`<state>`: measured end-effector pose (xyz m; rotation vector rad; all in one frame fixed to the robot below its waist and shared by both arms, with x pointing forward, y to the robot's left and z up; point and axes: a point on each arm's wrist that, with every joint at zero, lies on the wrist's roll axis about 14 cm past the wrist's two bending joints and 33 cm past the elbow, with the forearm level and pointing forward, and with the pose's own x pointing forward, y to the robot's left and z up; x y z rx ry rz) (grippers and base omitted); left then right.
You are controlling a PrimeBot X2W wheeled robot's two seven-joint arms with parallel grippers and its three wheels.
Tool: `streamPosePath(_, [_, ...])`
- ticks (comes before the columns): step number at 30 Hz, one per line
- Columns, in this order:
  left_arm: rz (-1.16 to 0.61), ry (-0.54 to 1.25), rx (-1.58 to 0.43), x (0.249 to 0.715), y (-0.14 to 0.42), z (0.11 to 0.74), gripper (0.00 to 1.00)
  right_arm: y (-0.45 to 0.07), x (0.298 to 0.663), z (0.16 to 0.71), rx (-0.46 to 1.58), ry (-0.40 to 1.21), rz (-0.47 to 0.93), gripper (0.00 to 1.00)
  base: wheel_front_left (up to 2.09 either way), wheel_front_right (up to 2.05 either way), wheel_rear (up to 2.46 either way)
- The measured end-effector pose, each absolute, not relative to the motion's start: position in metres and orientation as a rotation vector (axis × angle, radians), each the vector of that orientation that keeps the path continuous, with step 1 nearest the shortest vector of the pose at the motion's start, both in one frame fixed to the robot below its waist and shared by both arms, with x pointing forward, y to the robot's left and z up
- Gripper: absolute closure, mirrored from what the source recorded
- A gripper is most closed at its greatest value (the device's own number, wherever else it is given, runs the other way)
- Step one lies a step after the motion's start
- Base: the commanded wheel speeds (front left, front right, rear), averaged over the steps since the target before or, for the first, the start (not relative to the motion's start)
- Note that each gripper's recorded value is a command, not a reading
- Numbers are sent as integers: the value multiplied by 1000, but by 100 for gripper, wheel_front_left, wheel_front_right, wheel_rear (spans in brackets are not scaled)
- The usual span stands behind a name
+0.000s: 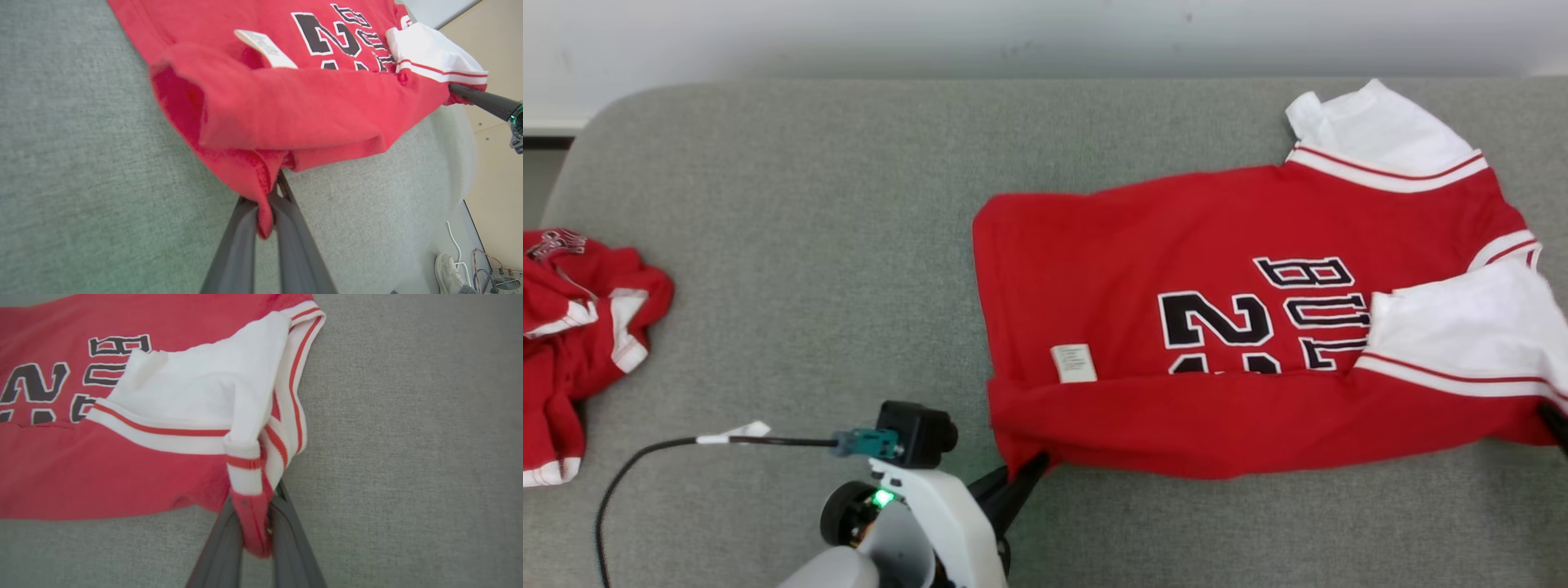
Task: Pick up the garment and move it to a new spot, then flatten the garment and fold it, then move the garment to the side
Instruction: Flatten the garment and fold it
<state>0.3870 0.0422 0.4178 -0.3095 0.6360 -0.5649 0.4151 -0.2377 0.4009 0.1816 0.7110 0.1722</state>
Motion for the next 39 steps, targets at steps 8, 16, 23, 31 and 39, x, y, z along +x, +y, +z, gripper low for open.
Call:
streamPosePath(8, [-643,678,-390,342,44,447,100,-274,379,430,176,786,152,100,0,0,0])
streamPosePath(16, [-622,820,-460,288,38,418,100,-276,322,399,224,936,129,54,0,0,0])
streamPosePath(23, [-595,806,-437,285,40,410,0,-266,312,390,196,953,152,0,0,0,0])
streamPosePath(31, [-544,623,-310,342,72,449,0,-268,386,466,85,714,223,0,0,0,0])
streamPosePath(39, [-519,516,-191,418,74,462,0,-252,475,495,-58,610,274,0,0,0,0])
